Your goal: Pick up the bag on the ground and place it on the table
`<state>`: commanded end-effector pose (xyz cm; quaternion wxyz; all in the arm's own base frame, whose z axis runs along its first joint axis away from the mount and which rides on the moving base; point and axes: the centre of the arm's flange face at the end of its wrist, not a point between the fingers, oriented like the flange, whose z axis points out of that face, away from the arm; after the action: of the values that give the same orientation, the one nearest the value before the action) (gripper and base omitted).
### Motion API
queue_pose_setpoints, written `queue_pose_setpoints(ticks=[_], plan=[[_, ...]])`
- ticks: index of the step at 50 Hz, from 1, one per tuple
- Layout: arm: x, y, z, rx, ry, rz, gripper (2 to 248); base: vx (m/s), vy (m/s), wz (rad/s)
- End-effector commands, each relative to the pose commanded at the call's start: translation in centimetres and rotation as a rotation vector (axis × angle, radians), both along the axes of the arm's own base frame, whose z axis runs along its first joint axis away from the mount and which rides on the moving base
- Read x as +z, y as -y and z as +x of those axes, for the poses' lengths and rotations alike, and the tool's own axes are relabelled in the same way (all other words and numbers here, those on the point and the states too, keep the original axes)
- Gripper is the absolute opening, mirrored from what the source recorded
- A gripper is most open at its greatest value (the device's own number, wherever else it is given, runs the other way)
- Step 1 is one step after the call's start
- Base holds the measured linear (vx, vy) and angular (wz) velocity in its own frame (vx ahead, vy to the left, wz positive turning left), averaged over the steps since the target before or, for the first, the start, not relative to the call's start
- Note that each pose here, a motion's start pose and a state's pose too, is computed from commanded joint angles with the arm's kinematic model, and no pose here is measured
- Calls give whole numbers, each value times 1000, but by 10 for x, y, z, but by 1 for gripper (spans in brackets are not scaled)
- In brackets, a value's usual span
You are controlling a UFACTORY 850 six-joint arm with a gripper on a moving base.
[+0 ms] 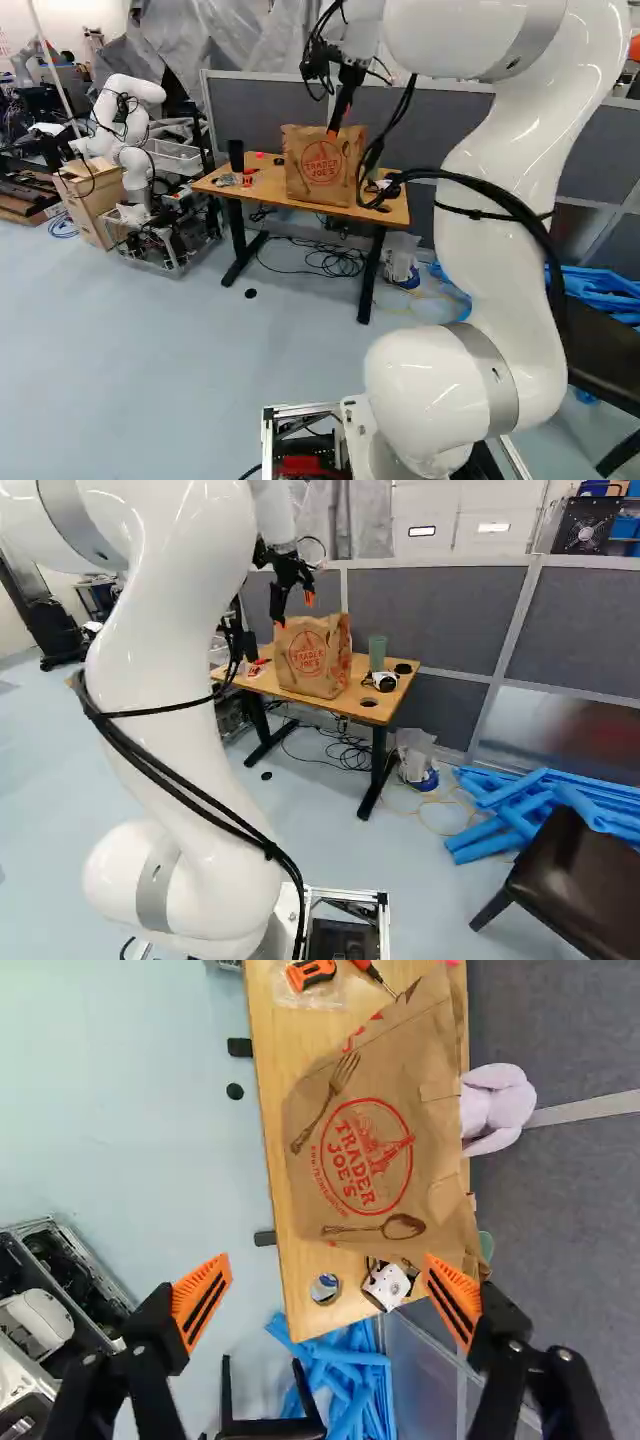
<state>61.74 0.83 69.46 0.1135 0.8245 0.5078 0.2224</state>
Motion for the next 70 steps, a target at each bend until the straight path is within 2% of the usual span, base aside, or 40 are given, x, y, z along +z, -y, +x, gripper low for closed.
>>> queue_pose_setpoints(ticks=[19,37,53,70], plan=[[-31,1,-14,-98,66,49,247,0,0,0],[-69,3,-36,-206,144,114,247,0,0,0],[-110,4,-66,-313,228,193,247,0,0,0],[-158,6,-110,-428,323,298,247,0,0,0]])
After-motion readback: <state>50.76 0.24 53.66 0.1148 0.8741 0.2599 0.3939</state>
